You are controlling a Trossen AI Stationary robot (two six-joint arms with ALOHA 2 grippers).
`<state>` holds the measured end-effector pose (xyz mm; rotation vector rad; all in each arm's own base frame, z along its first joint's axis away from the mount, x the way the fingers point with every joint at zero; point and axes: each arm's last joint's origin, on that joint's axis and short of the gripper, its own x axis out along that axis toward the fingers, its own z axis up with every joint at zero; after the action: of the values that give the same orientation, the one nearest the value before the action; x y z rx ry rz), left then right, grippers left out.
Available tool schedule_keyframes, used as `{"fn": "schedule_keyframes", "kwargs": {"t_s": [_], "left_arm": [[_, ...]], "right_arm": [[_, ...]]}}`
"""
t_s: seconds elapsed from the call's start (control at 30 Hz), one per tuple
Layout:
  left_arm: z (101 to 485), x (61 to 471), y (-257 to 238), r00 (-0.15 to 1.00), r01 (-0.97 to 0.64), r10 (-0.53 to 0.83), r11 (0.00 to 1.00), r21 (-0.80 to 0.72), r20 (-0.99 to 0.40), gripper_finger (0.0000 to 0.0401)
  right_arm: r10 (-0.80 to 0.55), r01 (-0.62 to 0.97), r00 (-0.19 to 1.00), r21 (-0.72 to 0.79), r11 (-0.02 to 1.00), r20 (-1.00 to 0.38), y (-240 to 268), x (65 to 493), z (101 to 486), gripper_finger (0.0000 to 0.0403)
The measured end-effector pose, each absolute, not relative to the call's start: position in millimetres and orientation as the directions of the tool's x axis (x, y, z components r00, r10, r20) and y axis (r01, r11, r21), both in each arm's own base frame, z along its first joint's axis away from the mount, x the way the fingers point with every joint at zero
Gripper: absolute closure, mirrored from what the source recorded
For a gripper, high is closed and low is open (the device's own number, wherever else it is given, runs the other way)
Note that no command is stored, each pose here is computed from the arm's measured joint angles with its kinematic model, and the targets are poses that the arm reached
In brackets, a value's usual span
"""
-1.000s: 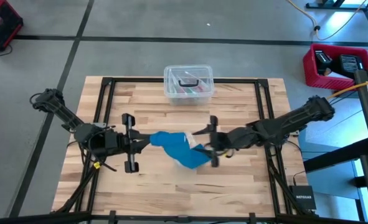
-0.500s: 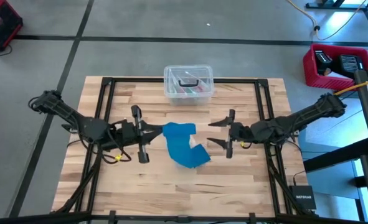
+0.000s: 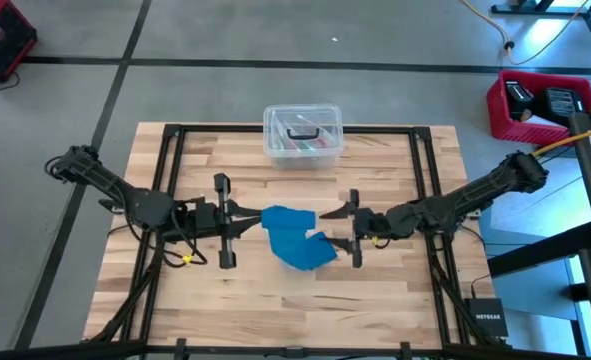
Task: Roll bandage
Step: Roll the blue bandage
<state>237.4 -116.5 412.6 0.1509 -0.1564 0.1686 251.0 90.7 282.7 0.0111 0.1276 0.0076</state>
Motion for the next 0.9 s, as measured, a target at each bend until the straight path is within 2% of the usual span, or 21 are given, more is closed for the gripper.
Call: {"fn": "schedule_keyframes", "kwargs": {"t_s": [0.17, 0.4, 0.57, 0.73, 0.9], "left_arm": [[416, 238, -116, 0.973, -0.138, 0.109, 0.98, 0.14, 0.202, 0.0401], [417, 238, -115, 0.971, -0.144, 0.111, 0.979, 0.146, 0.213, 0.0401], [420, 239, -113, 0.967, -0.114, 0.079, 0.985, 0.133, 0.242, 0.0401], [420, 240, -113, 0.967, -0.097, 0.064, 0.987, 0.126, 0.246, 0.0401], [421, 239, -112, 0.964, -0.102, 0.066, 0.986, 0.129, 0.257, 0.0401]], "right_arm": [[-0.006, 0.005, 0.996, -0.016, 1.0, -0.089, 93, 265, 275, 0.0143], [0.014, -0.015, 0.999, -0.024, 1.0, -0.029, 96, 270, 277, 0.0143], [-0.045, 0.047, 0.999, -0.058, 0.997, 0.029, 93, 273, 280, 0.0143], [0.043, -0.039, 0.991, -0.033, 0.999, 0.125, 86, 285, 280, 0.0143], [0.023, -0.021, 0.997, -0.033, 0.999, 0.071, 82, 300, 267, 0.0145]]}}
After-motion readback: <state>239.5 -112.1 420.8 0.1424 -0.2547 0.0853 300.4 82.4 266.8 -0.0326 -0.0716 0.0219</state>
